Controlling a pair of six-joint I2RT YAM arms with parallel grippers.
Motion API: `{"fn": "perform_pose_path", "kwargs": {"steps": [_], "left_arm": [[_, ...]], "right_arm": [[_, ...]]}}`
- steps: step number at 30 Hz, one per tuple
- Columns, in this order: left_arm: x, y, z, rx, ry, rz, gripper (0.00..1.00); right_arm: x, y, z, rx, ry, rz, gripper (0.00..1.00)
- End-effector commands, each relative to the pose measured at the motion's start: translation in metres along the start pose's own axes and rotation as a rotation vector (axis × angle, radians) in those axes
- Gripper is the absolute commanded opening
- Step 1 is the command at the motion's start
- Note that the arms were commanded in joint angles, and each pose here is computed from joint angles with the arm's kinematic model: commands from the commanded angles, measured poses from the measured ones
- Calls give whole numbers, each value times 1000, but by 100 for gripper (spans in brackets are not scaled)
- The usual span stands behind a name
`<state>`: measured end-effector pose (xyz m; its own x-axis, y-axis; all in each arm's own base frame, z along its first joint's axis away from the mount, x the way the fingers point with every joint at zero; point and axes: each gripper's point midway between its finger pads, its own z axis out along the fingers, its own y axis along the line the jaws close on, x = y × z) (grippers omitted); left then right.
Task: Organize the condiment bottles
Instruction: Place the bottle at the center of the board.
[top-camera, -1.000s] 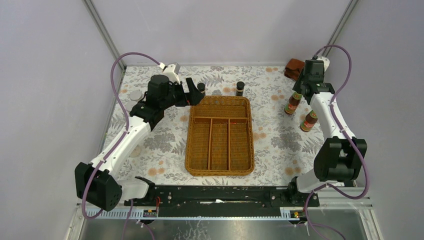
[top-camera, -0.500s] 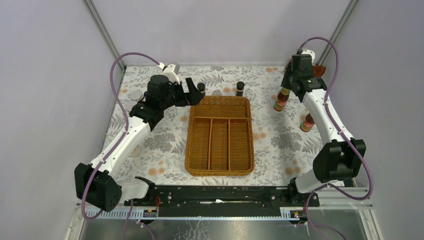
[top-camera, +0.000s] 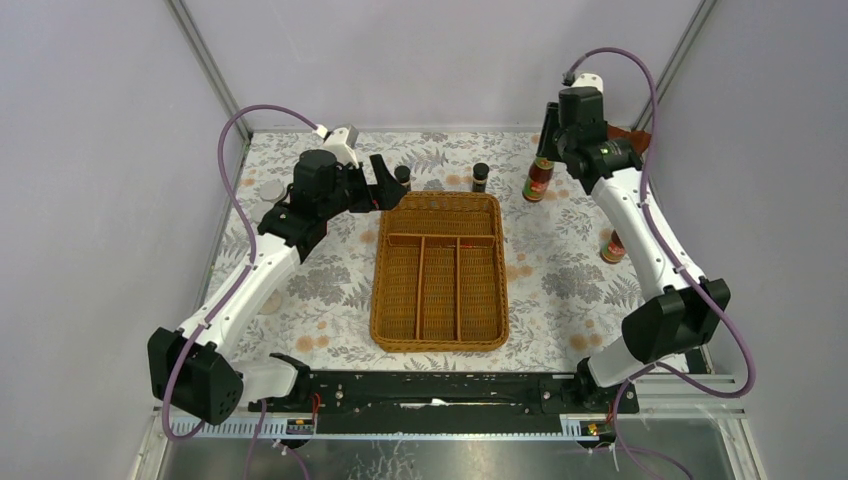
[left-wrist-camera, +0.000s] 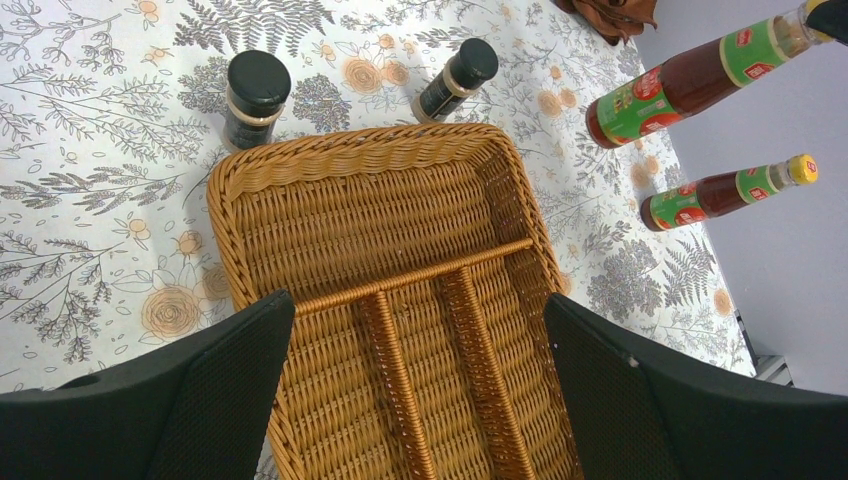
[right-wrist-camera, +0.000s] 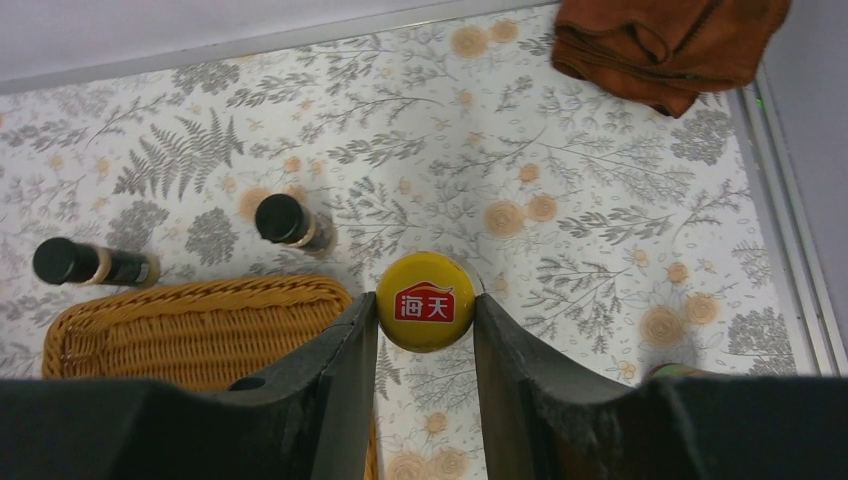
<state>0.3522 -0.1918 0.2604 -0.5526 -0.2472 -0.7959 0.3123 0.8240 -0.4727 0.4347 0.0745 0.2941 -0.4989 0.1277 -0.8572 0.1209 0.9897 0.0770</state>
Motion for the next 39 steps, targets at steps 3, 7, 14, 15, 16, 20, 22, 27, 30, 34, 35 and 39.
{"fn": "perform_pose_path", "kwargs": {"steps": [3, 7, 14, 15, 16, 20, 22, 27, 30, 34, 35, 39], "left_arm": [[-20, -8, -8, 5, -67, 11, 99], [-18, -7, -9, 1, -67, 8, 99], [-17, -6, -8, -5, -64, 0, 99], [-17, -6, -8, -6, -64, -3, 99], [-17, -5, -8, -6, -65, -7, 99], [-15, -6, -8, -6, -63, -20, 98], [-14, -6, -9, -5, -63, -25, 98], [-13, -6, -12, -6, -65, -35, 98], [-10, -5, -13, -5, -61, -45, 98], [-8, -7, -13, 3, -56, -54, 98], [-8, -7, -14, 5, -55, -55, 98], [-4, -7, -15, 8, -47, -61, 98]], "right_arm": [[-46, 31, -18, -64, -133, -6, 0], [-47, 39, -21, -81, -134, -14, 0], [-46, 55, -32, -112, -132, -45, 0], [-46, 58, -34, -118, -132, -50, 0], [-46, 60, -36, -121, -131, -54, 0], [-42, 70, -46, -146, -128, -71, 0], [-40, 74, -51, -155, -127, -78, 0], [-34, 77, -62, -166, -126, -89, 0], [-33, 73, -67, -158, -129, -87, 0], [-30, 65, -71, -131, -137, -89, 0], [-30, 63, -71, -123, -140, -91, 0], [-28, 55, -72, -95, -150, -95, 0]]}}
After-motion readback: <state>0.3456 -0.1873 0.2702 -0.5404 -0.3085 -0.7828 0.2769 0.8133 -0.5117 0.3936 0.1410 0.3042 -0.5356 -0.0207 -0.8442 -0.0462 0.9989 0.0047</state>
